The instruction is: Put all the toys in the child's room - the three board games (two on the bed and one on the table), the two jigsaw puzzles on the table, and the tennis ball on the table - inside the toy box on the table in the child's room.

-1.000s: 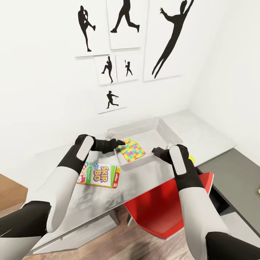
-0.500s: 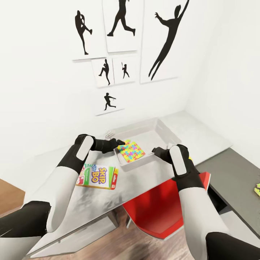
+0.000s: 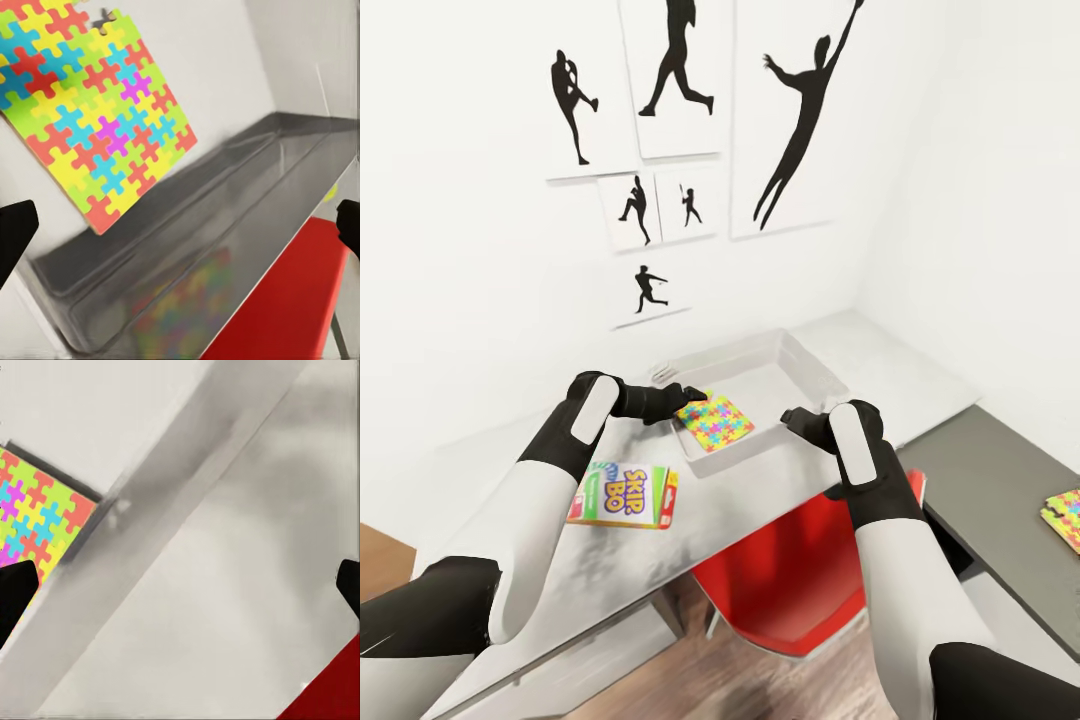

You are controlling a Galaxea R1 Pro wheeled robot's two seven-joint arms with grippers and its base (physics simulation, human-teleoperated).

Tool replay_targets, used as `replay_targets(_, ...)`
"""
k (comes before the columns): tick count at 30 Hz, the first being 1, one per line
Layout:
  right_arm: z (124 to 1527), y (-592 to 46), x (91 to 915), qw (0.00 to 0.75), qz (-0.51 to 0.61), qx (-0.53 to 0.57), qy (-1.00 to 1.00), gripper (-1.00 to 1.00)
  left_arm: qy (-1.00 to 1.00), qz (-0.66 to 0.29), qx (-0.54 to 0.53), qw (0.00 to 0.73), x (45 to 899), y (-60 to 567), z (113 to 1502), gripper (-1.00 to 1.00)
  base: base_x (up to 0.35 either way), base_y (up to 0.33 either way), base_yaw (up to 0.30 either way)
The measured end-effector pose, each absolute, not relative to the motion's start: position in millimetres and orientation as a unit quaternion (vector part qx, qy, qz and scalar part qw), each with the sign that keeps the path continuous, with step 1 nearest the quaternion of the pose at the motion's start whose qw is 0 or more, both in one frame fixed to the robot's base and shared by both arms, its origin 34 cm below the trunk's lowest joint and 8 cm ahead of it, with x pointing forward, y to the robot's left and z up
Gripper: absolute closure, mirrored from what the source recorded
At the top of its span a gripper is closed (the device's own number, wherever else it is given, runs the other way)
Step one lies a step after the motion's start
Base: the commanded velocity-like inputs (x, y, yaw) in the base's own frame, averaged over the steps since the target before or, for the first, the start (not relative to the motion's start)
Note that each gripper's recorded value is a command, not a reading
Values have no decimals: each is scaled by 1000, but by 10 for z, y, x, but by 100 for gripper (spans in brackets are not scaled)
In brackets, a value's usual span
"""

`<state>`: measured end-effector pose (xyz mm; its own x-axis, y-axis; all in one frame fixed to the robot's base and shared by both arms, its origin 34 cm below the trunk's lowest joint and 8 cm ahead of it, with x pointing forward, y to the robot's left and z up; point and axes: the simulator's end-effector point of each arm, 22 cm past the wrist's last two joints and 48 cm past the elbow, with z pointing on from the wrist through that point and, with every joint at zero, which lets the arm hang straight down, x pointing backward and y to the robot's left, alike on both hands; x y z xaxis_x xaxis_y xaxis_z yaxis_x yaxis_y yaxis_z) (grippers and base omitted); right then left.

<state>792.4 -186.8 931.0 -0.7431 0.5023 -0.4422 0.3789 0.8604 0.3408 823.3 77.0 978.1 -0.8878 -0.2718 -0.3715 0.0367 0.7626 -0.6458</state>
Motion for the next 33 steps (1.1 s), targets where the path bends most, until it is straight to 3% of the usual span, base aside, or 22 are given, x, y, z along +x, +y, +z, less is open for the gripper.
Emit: replay_targets(33,9686,-1764,7958,296,117,214,924,-100,905,-338,-61,252,8252,850,10134,-100,-9,63,-106)
